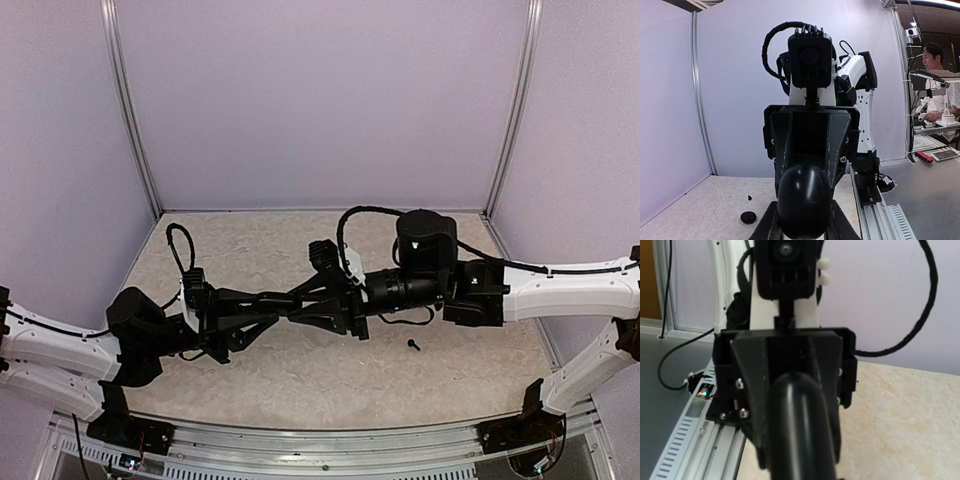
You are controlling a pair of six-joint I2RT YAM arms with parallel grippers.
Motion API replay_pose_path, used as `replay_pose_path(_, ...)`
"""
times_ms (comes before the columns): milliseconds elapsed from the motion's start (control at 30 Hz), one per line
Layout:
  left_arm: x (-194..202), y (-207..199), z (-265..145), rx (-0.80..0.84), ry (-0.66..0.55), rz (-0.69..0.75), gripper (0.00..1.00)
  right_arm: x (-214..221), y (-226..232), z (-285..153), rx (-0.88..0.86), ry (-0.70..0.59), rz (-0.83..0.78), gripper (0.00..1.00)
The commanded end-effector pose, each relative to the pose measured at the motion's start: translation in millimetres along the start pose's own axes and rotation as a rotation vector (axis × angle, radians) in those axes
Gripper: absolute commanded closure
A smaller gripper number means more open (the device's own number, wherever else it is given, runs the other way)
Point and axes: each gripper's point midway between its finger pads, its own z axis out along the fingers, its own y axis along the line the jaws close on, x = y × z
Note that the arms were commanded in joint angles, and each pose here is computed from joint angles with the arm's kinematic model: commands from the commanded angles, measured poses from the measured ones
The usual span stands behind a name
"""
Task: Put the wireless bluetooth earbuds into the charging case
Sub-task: Pass from the left arm to the right
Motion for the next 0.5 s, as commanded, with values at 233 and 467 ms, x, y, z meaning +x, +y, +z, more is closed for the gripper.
replay_pose_path(233, -9, 10, 2, -0.042, -0.036, 0.026, 0.84, -7, -15, -6, -0.021, -0.068, 0.071, 0.87)
replay_pose_path(467, -8, 45, -26, -0.268, -0.021, 0.055, 0.08, 13, -87, -33, 0.090, -0.057, 0.269, 0.88)
